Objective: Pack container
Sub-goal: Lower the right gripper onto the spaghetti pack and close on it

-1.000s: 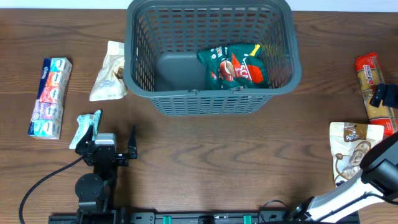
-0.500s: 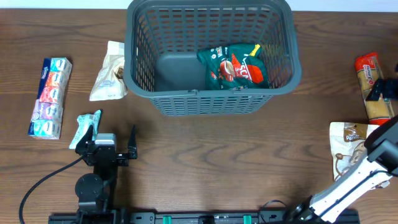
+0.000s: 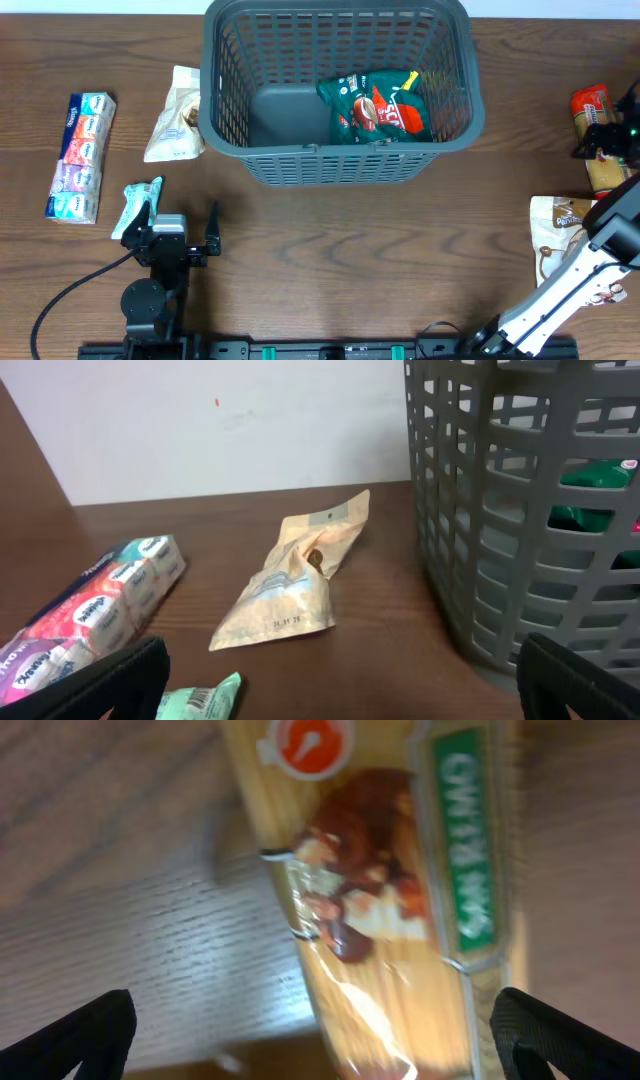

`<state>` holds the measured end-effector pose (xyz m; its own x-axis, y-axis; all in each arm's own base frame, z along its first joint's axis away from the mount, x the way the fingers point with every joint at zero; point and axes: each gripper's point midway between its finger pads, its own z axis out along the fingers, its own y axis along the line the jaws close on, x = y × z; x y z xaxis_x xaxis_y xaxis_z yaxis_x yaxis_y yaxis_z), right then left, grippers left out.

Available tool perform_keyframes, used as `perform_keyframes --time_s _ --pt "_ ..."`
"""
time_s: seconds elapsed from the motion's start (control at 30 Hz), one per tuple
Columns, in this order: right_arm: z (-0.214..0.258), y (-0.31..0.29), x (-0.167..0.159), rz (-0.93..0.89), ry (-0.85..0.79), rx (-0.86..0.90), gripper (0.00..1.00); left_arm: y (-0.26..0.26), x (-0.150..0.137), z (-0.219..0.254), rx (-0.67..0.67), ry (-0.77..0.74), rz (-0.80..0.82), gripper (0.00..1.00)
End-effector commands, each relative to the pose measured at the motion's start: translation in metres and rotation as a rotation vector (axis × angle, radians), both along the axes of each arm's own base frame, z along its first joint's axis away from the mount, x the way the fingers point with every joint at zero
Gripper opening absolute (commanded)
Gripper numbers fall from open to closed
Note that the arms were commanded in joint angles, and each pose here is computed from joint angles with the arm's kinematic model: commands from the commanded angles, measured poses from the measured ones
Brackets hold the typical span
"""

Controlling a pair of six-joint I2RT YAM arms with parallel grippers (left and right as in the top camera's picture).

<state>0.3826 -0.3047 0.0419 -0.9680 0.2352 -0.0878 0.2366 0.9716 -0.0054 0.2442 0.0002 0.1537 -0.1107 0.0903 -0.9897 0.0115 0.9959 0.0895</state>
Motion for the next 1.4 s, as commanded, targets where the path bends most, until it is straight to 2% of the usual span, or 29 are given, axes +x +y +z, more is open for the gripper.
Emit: perform_keyframes --time_s 0.0,0.3,0.6,0.73,1.07,1.37 --pt "-0.006 0.003 0.006 0.061 -0.01 0.02 0.99 0.002 0.0 -0.016 0.006 0.04 0.009 0.99" --pt "-0.004 -0.026 -0.008 0.03 0.084 -0.137 0.99 0.002 0.0 -0.016 0.006 0.04 0.009 0.99" --pt "-0.003 -0.042 -0.005 0.048 0.045 -0.171 0.99 0.002 0.0 -0.016 0.006 0.04 0.009 0.99" --pt "-0.003 -0.044 -0.001 0.068 -0.019 -0.126 0.99 0.002 0.0 -0.016 0.006 0.04 0.009 0.99" --pt "-0.016 -0.057 -0.016 0.01 -0.122 -0.003 0.99 0.002 0.0 -0.016 0.006 0.04 0.009 0.99" --pt "-0.062 -0.009 -0.008 0.109 -0.093 0.187 0.99 0.002 0.0 -0.016 0.006 0.04 0.009 0.99"
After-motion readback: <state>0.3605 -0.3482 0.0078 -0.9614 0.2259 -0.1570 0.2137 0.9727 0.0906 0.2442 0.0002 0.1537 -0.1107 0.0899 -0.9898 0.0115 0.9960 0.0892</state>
